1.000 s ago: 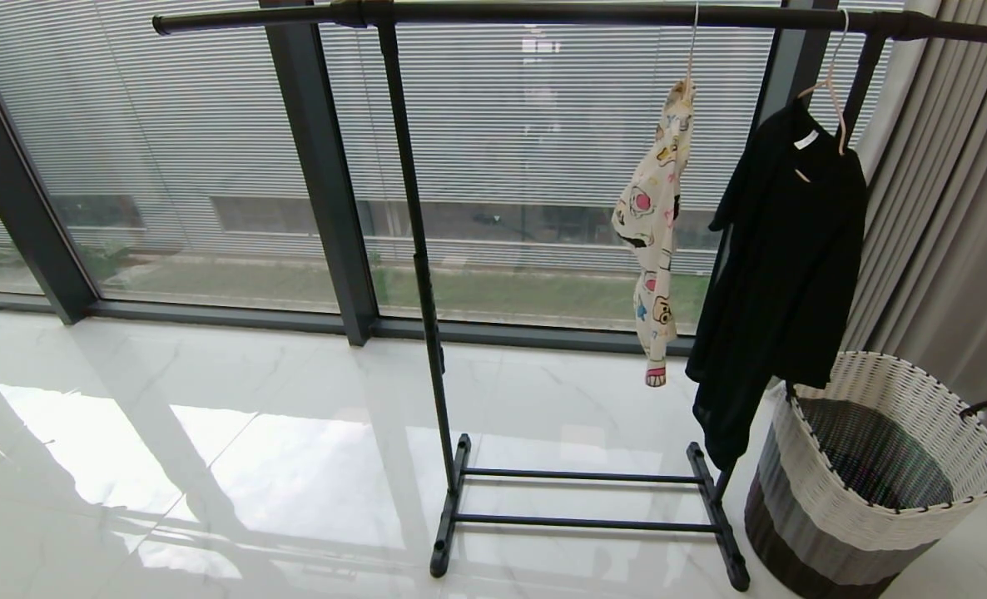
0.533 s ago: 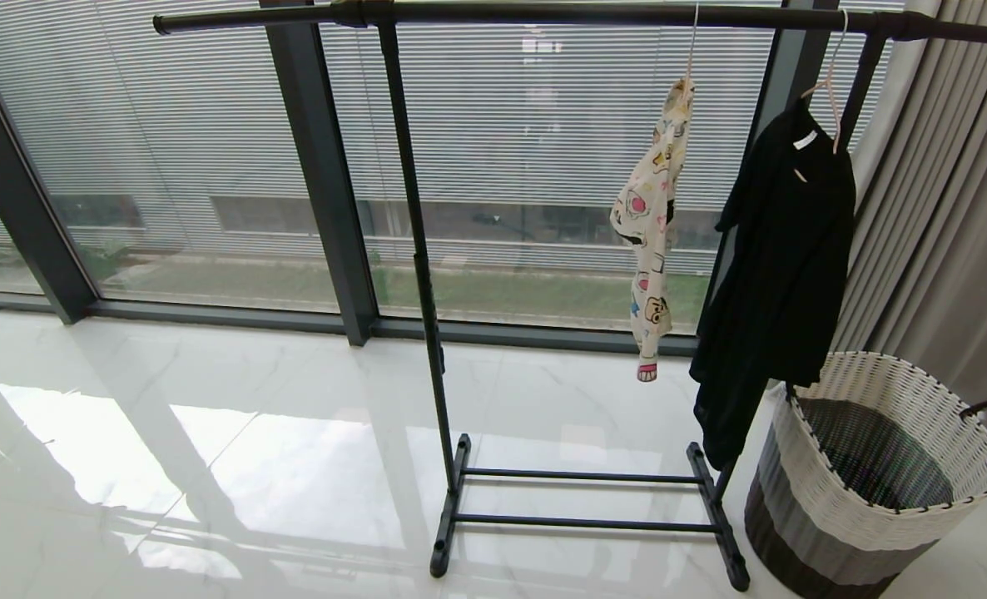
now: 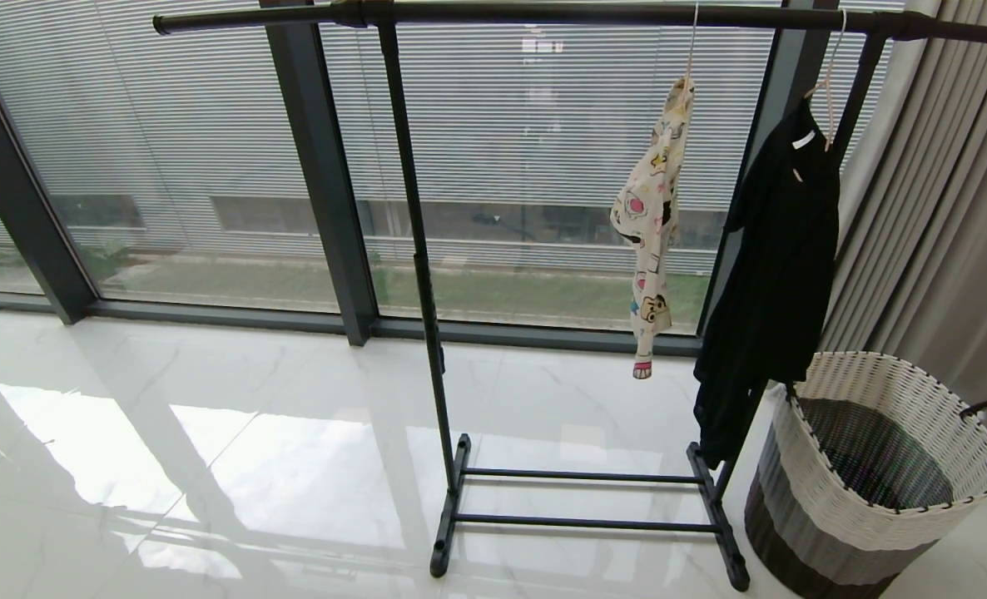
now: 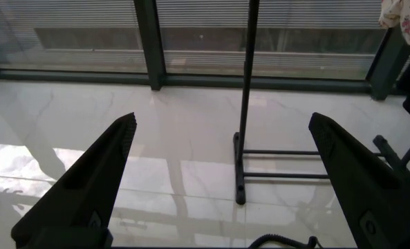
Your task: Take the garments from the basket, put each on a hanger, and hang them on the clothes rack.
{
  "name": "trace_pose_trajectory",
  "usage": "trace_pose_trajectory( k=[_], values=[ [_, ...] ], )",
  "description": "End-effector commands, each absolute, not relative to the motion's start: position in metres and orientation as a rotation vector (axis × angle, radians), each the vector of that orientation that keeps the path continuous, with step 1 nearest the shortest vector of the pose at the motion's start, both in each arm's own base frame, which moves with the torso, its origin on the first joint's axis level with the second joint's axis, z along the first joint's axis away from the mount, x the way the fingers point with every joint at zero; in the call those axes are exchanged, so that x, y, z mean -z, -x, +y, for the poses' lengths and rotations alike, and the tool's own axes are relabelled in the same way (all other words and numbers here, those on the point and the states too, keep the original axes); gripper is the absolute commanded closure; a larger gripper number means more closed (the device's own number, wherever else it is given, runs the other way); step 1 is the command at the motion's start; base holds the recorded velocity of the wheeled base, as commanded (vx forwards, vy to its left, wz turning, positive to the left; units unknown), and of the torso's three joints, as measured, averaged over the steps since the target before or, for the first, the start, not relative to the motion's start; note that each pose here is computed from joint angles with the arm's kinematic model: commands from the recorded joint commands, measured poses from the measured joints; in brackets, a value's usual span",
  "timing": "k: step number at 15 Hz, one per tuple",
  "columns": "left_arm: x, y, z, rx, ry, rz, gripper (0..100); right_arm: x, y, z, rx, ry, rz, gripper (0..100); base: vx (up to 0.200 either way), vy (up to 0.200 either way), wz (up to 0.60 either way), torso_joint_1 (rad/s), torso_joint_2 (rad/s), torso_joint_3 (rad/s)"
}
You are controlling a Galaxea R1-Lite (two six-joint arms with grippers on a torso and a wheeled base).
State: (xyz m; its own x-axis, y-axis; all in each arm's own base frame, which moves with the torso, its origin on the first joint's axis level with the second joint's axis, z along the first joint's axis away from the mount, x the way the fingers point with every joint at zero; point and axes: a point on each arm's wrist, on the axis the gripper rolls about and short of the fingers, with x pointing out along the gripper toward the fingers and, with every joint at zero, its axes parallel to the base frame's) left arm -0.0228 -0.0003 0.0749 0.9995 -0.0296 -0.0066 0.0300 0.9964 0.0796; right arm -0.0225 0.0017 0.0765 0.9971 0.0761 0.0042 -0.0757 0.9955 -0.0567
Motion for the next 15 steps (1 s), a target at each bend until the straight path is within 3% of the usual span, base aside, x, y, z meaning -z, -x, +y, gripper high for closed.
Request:
trace_pose_trajectory(
  k=[1,15],
  values=[
    [-0.0749,0.0228,-0.0003,0.029,-0.08,0.005,0,-0.0763,0.0229,0.0017,-0.078,0.048,-0.01,0,0.0,0.0,0.0,0.0,0.0,0.0],
    [-0.0769,0.0228,-0.0002,0.024,-0.061,-0.015,0,-0.0761,0.0228,0.0014,-0.064,0.039,-0.007,0,0.0,0.0,0.0,0.0,0.0,0.0]
  ],
)
